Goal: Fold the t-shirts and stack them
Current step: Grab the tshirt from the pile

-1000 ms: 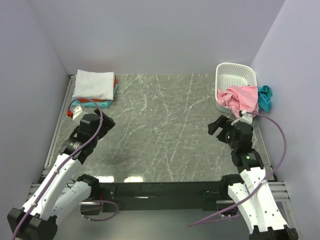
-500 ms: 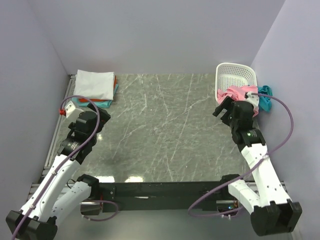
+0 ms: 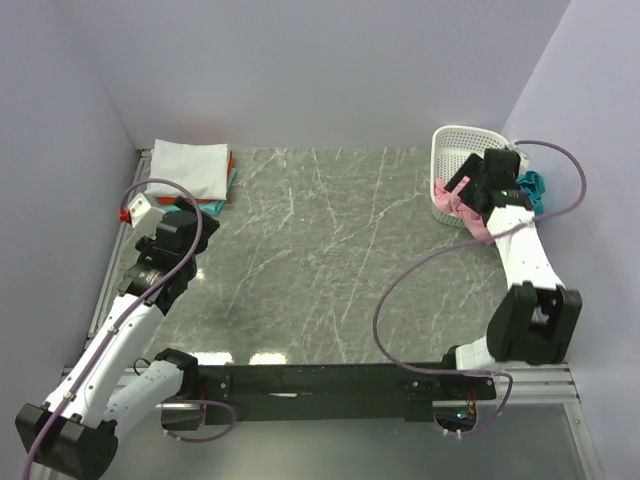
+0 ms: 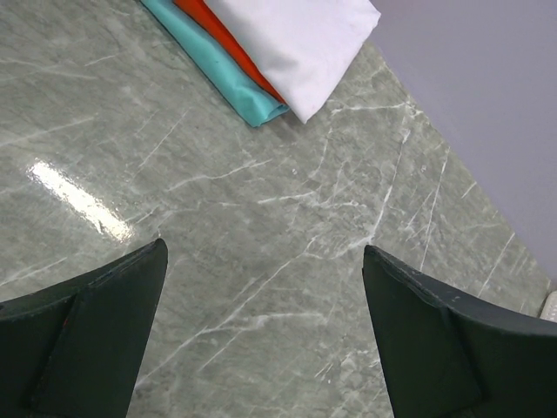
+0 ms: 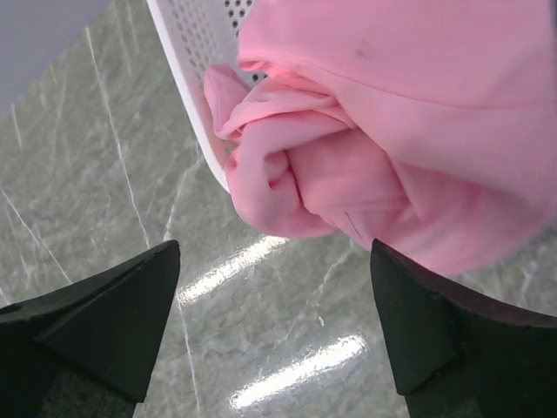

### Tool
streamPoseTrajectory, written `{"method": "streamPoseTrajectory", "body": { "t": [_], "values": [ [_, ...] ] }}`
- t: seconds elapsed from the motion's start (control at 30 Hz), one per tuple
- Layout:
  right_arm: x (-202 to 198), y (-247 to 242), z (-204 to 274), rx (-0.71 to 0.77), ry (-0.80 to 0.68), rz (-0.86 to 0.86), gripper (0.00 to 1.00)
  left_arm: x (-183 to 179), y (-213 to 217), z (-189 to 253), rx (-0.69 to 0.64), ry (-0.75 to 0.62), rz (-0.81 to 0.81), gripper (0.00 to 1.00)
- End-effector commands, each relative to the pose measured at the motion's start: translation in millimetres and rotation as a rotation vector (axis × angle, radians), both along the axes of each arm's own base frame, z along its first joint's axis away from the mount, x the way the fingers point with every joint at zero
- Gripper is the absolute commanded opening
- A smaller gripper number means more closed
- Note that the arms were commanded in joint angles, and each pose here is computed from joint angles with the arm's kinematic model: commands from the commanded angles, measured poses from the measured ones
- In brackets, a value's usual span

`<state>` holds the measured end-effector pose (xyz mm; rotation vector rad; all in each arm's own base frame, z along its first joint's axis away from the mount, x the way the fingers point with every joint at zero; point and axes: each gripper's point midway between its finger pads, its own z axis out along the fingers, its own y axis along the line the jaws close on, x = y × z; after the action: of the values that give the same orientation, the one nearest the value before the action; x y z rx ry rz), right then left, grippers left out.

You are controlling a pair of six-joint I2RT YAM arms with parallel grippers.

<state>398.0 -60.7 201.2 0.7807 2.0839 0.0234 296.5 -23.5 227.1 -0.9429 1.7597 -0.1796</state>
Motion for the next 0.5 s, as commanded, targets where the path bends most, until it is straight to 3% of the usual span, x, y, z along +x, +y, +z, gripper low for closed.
{"method": "streamPoseTrajectory", "body": {
  "t": [0.0, 0.17, 0.23, 0.33, 0.37, 0.47],
  "values": [
    [28, 10, -7, 0.02, 0.028, 0.098, 0.93, -1, 7, 30, -0.024, -0.098, 0.031, 1.0],
    [59, 3, -17, 0.018, 0.076, 0.095, 0.87, -6, 6, 33, -0.044, -0.156, 0.017, 0.99],
    [68, 1, -27, 0.013, 0.104, 0.093, 0.77, -10, 9, 34, -0.05, -0.166, 0.029, 0.99],
    [73, 1, -37, 0.017, 0.132, 0.103, 0.4, -14, 14, 31, -0.052, -0.165, 0.054, 0.99],
    [74, -1, -39, 0.013, 0.137, 0.1, 0.21, -15, 14, 27, -0.047, -0.158, 0.055, 0.99],
    [72, -5, -43, -0.001, 0.174, 0.082, 0.0, -14, 10, 26, -0.035, -0.143, 0.023, 0.99]
  ]
}}
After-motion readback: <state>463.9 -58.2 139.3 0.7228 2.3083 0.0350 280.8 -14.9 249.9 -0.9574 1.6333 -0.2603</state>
